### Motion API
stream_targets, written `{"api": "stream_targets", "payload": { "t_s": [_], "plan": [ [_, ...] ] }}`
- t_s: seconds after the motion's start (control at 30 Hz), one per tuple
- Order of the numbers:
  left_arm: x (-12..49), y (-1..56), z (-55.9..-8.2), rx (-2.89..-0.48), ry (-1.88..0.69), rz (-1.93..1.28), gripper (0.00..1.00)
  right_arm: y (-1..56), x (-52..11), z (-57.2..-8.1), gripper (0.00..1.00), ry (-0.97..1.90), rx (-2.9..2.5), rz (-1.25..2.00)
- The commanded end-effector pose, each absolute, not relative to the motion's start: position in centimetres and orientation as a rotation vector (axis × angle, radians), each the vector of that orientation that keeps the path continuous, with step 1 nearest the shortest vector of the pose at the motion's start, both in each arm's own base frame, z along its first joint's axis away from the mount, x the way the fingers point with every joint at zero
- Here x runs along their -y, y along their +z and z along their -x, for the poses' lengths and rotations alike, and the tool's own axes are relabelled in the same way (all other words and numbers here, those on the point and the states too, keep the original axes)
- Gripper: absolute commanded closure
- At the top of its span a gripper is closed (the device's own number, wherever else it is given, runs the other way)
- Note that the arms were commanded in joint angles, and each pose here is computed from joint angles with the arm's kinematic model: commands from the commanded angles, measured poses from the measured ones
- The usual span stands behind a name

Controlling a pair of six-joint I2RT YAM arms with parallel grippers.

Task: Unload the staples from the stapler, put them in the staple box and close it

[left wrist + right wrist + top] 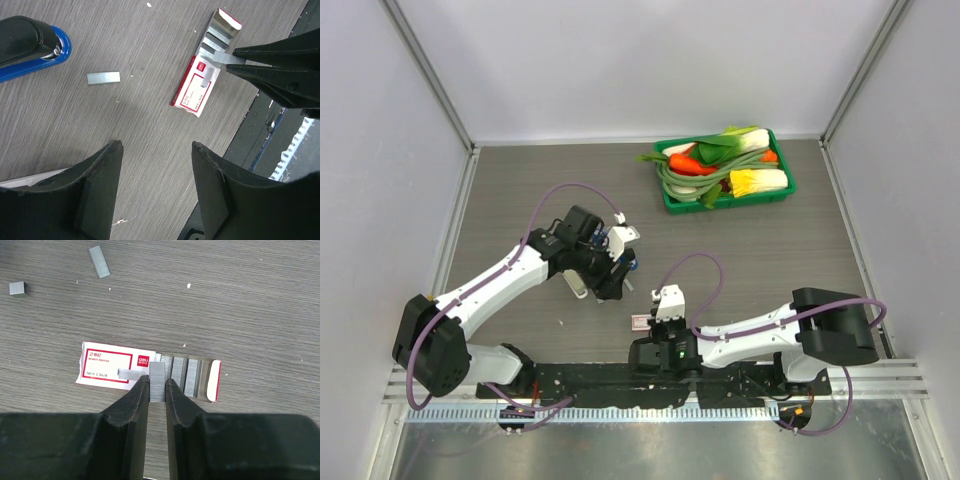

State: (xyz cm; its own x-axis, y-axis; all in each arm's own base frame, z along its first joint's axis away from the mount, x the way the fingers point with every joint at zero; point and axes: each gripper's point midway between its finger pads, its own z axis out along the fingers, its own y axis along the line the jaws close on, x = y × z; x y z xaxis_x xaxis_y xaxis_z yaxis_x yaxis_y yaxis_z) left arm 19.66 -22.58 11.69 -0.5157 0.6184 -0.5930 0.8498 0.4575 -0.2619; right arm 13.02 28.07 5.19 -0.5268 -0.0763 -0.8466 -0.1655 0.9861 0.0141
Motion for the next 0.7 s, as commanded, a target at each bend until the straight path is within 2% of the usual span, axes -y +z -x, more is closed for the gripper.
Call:
{"api": "stream_targets", "payload": {
  "t_s": [0.0,0.67],
  "plan": [
    [22.9,12.9,-19.8,-2.241,-0.766,-1.249,0.39,6.8,-27.8,-14.1,0.99,0.139,-2.062,0.08],
    [23.1,13.0,-19.6,-2.241,-0.786,-1.253,0.39,5.5,-26.8,-15.0,0.99,0.085,-2.083,0.067]
  ]
}}
